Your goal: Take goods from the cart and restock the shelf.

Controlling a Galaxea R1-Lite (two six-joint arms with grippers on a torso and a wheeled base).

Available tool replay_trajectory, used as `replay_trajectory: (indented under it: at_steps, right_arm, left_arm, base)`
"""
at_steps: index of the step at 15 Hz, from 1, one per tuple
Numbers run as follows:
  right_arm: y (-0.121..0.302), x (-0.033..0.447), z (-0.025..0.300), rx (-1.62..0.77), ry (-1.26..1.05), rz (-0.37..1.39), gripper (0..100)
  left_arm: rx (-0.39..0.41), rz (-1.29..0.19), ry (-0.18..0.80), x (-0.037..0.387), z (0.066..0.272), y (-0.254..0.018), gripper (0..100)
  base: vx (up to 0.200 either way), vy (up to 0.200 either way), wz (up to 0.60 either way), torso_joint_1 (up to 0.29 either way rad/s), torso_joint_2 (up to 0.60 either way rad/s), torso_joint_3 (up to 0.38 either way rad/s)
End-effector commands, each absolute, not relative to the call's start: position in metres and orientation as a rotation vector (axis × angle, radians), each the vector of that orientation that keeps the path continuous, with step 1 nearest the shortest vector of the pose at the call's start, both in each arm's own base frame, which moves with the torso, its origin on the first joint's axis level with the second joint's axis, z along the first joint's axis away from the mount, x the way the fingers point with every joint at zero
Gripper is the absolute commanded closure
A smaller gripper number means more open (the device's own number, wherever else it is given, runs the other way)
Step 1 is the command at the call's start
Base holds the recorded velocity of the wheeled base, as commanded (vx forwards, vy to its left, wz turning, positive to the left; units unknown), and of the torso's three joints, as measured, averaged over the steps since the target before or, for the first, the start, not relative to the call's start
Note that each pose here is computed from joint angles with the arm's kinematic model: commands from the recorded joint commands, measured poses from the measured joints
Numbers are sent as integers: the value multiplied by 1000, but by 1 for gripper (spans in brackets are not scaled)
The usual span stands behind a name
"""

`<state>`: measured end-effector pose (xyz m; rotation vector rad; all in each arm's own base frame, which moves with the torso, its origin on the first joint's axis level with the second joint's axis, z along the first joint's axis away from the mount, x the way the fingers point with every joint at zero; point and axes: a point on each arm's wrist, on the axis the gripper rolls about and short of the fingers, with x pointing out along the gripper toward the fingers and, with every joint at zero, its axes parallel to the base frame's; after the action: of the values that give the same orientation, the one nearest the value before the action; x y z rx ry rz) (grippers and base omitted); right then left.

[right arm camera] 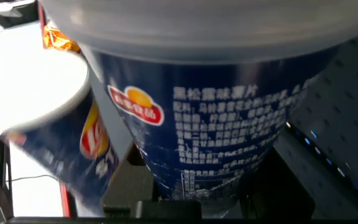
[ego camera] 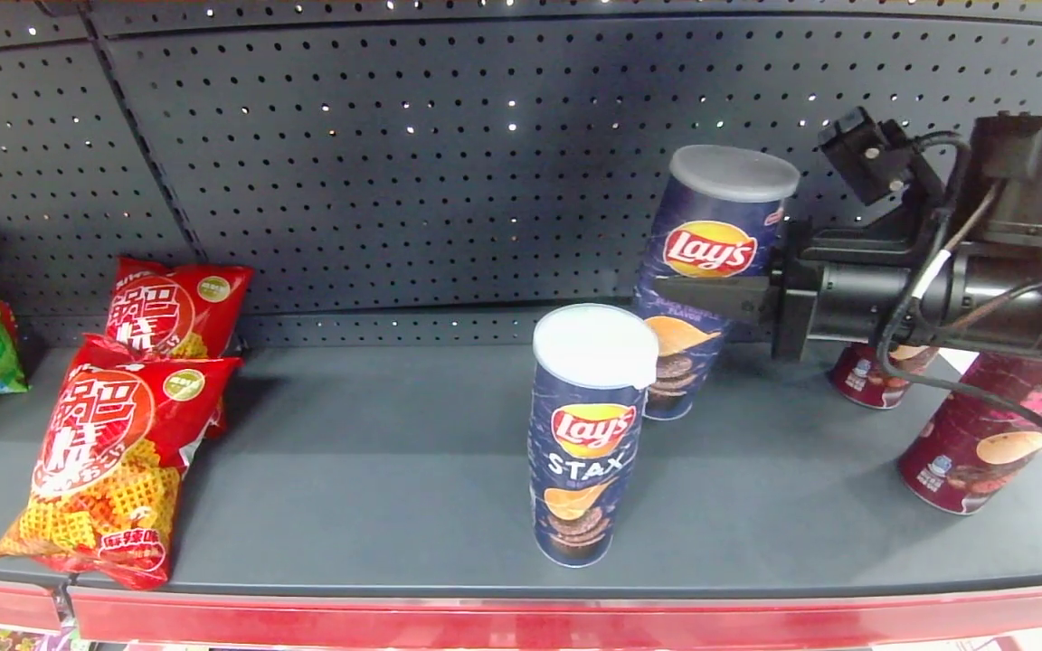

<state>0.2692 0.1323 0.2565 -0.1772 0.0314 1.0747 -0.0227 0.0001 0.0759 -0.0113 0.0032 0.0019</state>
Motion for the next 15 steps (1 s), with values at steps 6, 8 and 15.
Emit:
replay_trajectory:
  at_steps: [6,8,15]
  right_arm:
    - [189,313,232,-171,65,1223,100]
    - [199,324,229,-171,60,1232,100]
    - [202,347,209,-161,104,1240,100]
  left_arm:
    - [-12,2,6,-22,76,0,0]
    - [-12,3,6,-22,76,0,0]
    - [-12,3,6,-22,76,0,0]
  base:
    - [0,0,0,0,0,0]
    - [0,0,0,0,0,0]
    - [0,0,0,0,0,0]
